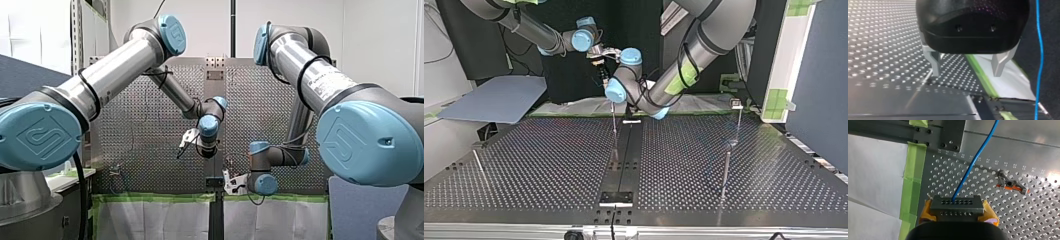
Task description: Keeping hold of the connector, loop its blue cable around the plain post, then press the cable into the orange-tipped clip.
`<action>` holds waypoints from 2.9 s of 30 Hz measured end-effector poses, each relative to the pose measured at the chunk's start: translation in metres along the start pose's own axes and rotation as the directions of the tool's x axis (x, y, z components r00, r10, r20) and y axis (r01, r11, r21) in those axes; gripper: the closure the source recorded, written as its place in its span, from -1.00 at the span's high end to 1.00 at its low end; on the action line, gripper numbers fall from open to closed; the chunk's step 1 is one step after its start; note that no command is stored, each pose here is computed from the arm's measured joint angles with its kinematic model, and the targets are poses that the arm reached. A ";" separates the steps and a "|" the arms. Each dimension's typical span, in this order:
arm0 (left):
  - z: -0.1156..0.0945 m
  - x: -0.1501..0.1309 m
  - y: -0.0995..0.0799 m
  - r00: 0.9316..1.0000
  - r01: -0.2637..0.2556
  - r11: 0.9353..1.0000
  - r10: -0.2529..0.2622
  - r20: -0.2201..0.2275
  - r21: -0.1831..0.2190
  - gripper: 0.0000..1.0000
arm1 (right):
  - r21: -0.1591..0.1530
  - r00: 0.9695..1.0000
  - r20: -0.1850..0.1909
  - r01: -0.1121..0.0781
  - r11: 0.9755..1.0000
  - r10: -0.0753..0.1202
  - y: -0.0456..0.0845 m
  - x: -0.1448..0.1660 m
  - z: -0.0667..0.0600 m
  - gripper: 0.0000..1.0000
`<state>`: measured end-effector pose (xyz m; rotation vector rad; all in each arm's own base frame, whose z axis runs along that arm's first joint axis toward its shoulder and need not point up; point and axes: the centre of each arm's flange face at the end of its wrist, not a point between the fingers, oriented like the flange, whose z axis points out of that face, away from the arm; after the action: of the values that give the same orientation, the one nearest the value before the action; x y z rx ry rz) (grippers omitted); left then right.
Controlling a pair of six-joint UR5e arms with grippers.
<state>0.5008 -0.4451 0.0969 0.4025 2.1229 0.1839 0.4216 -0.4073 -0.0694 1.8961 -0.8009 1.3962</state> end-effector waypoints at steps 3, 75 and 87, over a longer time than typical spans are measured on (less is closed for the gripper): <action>0.010 0.000 0.002 1.000 -0.007 1.000 0.008 -0.022 0.016 1.00 | 0.001 1.000 -0.001 0.000 1.000 0.000 -0.001 0.000 0.000 -1.00; 0.028 0.006 0.044 0.926 -0.061 0.998 0.048 -0.375 -0.024 1.00 | -0.009 1.000 -0.009 0.000 1.000 0.000 0.004 0.000 0.002 -1.00; 0.023 0.021 0.037 0.923 -0.078 0.996 0.087 -0.374 0.039 1.00 | -0.008 1.000 -0.007 0.001 1.000 -0.001 0.004 0.000 0.002 -1.00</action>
<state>0.5168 -0.4040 0.0782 0.5027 2.4888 0.3054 0.4197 -0.4106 -0.0693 1.8845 -0.8006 1.3969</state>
